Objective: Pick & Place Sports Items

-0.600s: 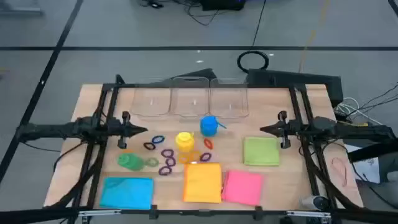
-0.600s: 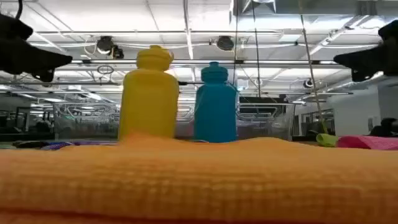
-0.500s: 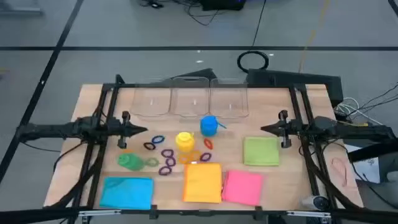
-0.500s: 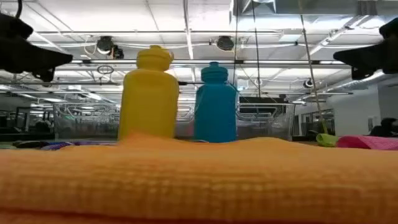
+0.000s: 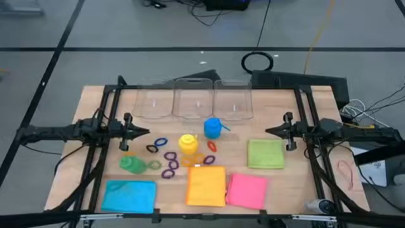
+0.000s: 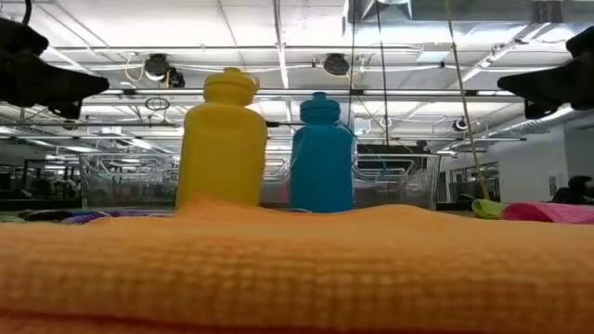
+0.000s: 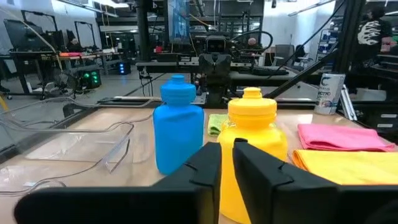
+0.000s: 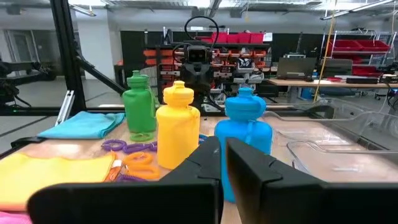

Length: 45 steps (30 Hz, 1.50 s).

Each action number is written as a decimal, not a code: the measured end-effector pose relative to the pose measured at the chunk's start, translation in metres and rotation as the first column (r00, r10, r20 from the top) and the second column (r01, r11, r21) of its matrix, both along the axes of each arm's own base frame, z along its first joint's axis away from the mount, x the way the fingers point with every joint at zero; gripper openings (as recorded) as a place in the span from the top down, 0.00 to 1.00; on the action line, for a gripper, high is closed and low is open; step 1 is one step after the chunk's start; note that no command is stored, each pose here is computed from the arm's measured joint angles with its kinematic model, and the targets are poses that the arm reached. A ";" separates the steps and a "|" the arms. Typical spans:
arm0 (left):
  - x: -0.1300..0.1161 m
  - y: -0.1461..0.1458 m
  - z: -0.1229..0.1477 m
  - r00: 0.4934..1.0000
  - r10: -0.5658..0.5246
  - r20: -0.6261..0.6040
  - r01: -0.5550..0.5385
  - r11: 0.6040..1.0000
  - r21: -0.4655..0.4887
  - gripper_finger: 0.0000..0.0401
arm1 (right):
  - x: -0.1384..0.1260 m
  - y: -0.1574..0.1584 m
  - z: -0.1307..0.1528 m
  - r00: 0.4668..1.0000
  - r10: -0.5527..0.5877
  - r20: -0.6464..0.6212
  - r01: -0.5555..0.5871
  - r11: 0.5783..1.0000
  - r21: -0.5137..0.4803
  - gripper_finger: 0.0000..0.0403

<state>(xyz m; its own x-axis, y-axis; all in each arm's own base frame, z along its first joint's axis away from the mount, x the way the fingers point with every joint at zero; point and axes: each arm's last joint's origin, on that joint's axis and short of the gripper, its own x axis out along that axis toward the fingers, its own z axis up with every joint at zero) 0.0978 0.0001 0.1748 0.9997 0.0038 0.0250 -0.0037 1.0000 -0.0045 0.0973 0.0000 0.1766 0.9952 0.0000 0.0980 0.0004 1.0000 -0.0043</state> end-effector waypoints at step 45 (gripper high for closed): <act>0.000 0.000 0.001 1.000 -0.002 0.003 0.002 1.000 0.000 0.84 | 0.000 0.000 0.000 1.000 0.001 0.002 -0.001 1.000 0.000 1.00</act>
